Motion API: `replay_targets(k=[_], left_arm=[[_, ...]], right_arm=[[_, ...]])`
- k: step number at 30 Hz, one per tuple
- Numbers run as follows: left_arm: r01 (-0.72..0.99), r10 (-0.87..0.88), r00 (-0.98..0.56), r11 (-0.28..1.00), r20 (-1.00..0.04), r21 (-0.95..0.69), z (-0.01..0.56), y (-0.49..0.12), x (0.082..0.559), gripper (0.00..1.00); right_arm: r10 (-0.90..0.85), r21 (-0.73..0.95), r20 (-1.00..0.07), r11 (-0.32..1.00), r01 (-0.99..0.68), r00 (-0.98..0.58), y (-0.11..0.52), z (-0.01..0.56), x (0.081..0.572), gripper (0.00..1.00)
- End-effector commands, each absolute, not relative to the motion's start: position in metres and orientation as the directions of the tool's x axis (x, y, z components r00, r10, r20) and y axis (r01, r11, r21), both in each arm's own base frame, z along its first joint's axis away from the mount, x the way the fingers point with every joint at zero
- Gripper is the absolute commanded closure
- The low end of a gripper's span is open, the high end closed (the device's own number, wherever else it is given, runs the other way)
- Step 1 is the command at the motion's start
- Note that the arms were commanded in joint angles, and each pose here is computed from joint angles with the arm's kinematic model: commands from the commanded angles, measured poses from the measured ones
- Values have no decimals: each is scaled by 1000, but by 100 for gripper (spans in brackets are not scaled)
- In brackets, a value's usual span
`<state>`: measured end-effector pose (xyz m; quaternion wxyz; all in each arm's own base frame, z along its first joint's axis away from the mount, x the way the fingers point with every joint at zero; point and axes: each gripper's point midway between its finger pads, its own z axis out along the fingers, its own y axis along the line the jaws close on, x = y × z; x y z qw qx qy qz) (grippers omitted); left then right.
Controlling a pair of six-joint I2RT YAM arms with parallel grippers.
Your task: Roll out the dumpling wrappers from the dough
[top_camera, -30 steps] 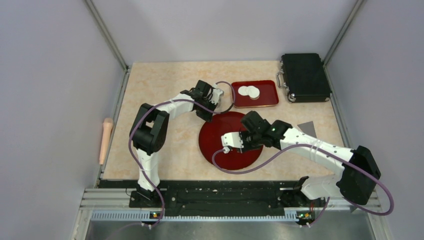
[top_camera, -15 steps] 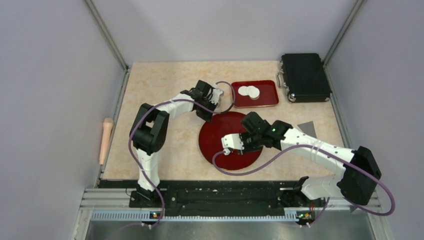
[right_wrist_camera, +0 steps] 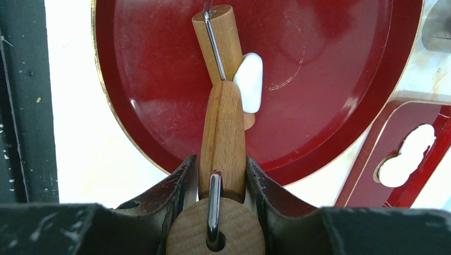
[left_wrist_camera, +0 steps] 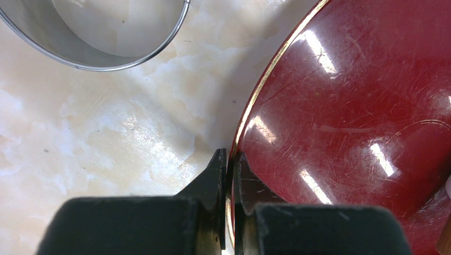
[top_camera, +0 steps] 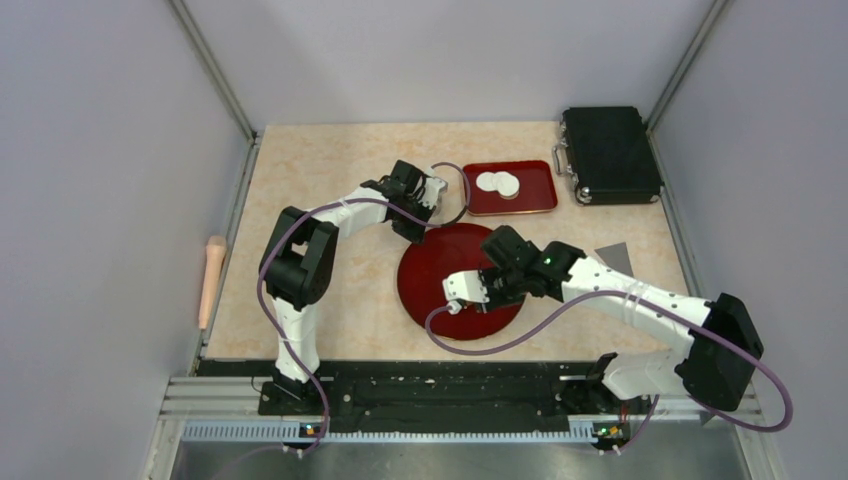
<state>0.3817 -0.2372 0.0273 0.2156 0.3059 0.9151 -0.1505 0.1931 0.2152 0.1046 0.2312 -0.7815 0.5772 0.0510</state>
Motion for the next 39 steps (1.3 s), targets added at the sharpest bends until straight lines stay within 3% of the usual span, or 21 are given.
replay_targets(k=[1,23,31,39], left_arm=[[566,457,-758,816,-466,-121,12,-229,387,100],[566,457,-759,815,-464,-122,12,-228,386,100],[567,458,-761,814,-460,-128,10,-229,385,100],[568,457,-762,812,-459,-134,9,-230,385,100]], right_arm=[[-910,160,-354,-288,-944,217,185,69,94,100],[-909,216,-351,-314,-924,227,186,65,82,100],[-934,-236,-282,-154,-959,219,206,75,175,100],[-962,-429,-204,-77,-900,180,212,82,226,100]])
